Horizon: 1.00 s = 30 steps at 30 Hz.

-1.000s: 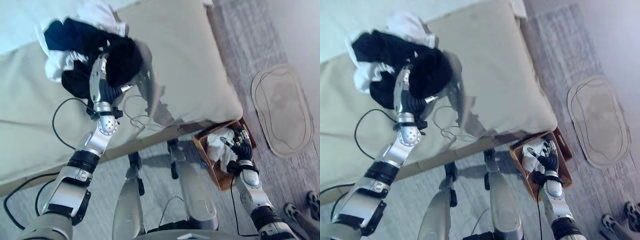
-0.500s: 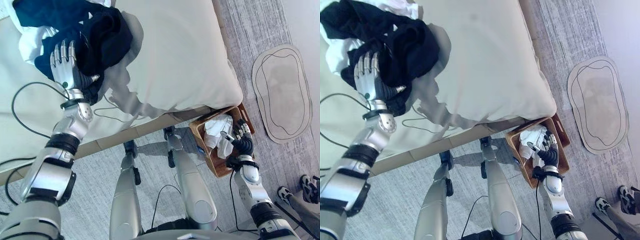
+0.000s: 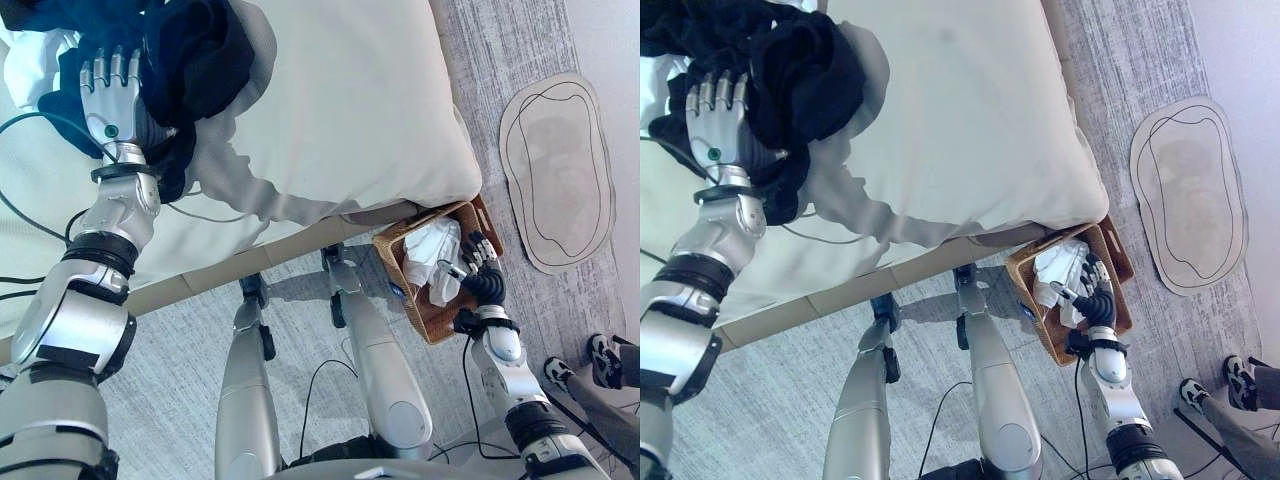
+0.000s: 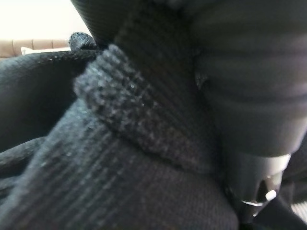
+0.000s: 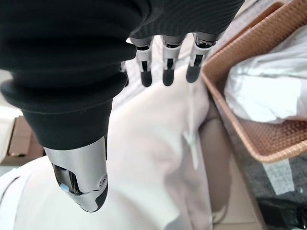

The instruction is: Pick up clothes into the bucket

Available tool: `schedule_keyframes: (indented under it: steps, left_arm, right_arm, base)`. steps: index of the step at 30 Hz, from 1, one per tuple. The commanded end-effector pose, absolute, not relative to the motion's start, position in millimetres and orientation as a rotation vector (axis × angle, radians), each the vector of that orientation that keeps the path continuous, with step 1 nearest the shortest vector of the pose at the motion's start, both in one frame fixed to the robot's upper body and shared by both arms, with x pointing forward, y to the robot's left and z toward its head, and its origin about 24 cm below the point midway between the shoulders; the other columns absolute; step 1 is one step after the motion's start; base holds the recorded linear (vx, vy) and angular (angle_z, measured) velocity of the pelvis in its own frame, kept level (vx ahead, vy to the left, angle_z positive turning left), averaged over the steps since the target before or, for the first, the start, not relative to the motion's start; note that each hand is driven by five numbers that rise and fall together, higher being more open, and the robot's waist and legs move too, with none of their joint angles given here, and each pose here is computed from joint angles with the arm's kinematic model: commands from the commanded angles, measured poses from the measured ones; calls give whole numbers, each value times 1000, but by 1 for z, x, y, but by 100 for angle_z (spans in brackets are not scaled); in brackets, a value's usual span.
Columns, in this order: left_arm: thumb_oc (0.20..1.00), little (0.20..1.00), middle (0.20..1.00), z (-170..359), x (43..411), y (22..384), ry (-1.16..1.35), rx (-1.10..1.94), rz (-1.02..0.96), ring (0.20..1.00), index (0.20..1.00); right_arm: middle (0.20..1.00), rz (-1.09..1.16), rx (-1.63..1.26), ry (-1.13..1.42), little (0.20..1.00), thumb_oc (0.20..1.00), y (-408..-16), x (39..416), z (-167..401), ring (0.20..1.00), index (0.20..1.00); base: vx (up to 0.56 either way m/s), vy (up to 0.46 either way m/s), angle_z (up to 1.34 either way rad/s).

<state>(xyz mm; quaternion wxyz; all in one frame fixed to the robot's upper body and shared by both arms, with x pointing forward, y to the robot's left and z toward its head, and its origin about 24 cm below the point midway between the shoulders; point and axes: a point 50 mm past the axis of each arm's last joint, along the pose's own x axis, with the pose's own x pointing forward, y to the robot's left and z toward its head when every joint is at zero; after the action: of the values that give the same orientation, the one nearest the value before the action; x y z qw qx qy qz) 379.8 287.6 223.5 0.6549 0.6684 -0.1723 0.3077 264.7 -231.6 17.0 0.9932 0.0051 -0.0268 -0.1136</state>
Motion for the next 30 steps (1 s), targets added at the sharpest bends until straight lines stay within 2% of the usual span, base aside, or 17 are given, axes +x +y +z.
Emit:
schedule_keyframes:
  steps: [1, 22, 25, 30]
  left_arm:
    - [200, 200, 200, 227, 375, 307, -313, 1579, 696, 200, 200]
    - [200, 200, 200, 191, 371, 280, -380, 1458, 542, 200, 200]
    - [200, 200, 200, 163, 361, 251, -436, 1313, 414, 200, 200]
    - [200, 200, 200, 153, 344, 224, -517, 1093, 296, 200, 200]
  right_arm:
    - [1000, -233, 20, -133, 1000, 1000, -238, 264, 32, 1000, 1000]
    - [1000, -262, 0, -116, 1000, 1000, -244, 266, 31, 1000, 1000]
    - [1000, -306, -8, -99, 1000, 1000, -251, 264, 28, 1000, 1000]
    - [1000, -316, -37, -102, 1000, 1000, -254, 267, 33, 1000, 1000]
  base:
    - [-30, 45, -2]
    - [-1, 31, -2]
    - [37, 57, -4]
    - [25, 63, -2]
